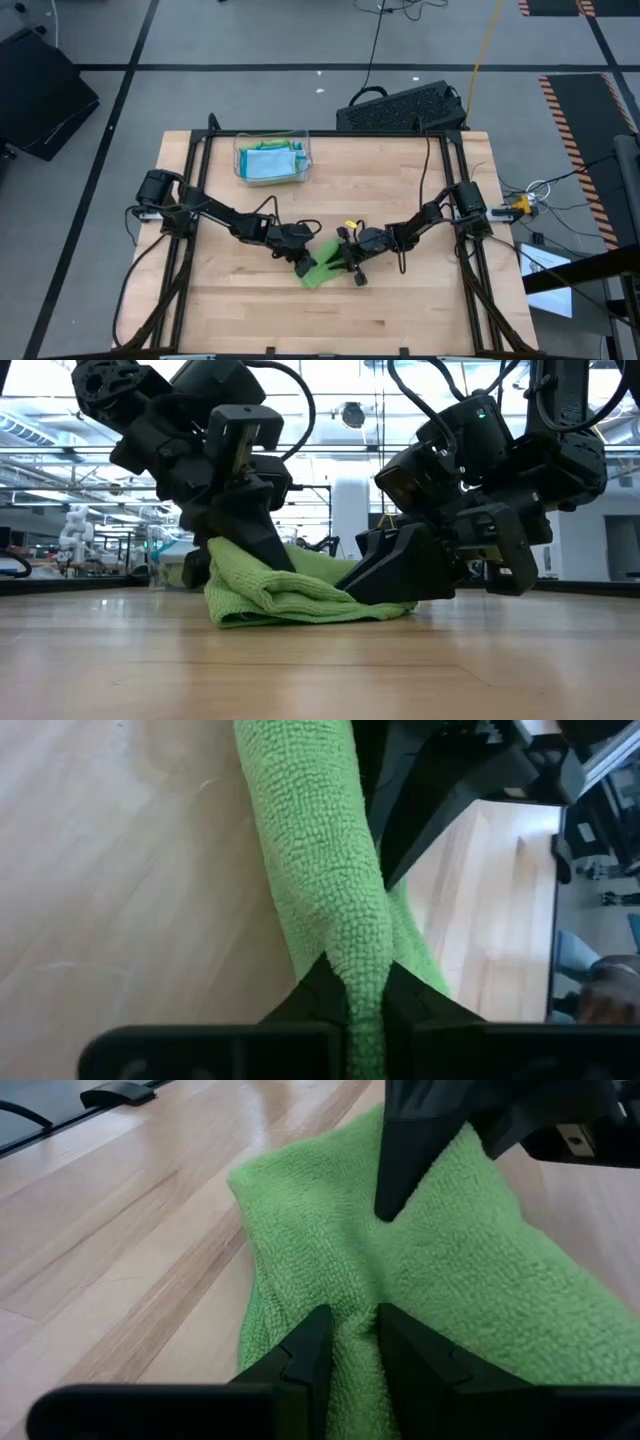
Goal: Fold microfiber towels
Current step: Put the green microfiber cloth into the bin
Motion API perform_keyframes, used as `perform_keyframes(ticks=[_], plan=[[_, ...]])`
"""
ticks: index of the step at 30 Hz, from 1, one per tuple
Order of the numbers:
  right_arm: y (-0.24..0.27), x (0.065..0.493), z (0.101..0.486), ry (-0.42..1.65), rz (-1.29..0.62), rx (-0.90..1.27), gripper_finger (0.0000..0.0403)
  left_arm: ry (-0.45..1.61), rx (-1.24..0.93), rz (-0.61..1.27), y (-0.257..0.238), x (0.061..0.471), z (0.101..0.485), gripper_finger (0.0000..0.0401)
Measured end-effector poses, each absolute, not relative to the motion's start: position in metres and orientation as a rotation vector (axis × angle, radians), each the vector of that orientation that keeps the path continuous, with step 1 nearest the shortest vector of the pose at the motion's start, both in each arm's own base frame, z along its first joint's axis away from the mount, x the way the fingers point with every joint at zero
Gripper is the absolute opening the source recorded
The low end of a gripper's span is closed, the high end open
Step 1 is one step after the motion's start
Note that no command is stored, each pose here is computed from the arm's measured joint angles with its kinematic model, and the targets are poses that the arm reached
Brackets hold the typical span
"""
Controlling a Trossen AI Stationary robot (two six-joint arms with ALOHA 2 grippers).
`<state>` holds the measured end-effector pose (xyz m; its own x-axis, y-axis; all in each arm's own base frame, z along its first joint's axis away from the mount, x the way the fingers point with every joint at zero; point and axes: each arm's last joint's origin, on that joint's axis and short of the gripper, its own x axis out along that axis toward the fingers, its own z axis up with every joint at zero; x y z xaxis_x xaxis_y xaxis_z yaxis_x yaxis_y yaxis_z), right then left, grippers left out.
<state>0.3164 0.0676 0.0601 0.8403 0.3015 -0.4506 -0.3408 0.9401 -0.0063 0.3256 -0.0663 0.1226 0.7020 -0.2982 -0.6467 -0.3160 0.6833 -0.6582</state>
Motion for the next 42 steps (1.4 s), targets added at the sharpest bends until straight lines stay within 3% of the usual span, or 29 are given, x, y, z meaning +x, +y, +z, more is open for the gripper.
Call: perform_keyframes(ticks=[6, 12, 20, 27, 31, 38, 42], plan=[[0.067, 0.315, 0.073, 0.441, 0.337, -0.086, 0.0086, 0.807, -0.803, 0.003, -0.065, 0.323, 0.131, 0.0010], [0.060, 0.292, 0.111, 0.391, 0.261, -0.104, 0.0112, 0.832, -0.616, -0.010, -0.058, 0.312, 0.173, 0.0010], [0.049, 0.245, 0.150, 0.240, 0.206, -0.129, 0.0132, 0.867, -0.097, 0.189, -0.031, 0.290, 0.251, 0.0010], [0.042, 0.219, 0.159, 0.175, 0.132, -0.202, 0.0132, 0.878, 0.447, 0.358, 0.001, 0.287, 0.289, 0.0010], [0.039, 0.214, 0.161, 0.162, 0.113, -0.251, 0.0132, 0.959, 0.647, 0.454, 0.027, 0.285, 0.291, 0.0010], [0.033, 0.215, 0.162, 0.159, 0.078, -0.281, 0.0132, 1.072, 0.713, 0.770, 0.077, 0.274, 0.282, 0.0009], [0.029, 0.215, 0.161, 0.168, 0.061, -0.280, 0.0132, 1.097, 0.716, 0.827, 0.101, 0.268, 0.273, 0.0011]])
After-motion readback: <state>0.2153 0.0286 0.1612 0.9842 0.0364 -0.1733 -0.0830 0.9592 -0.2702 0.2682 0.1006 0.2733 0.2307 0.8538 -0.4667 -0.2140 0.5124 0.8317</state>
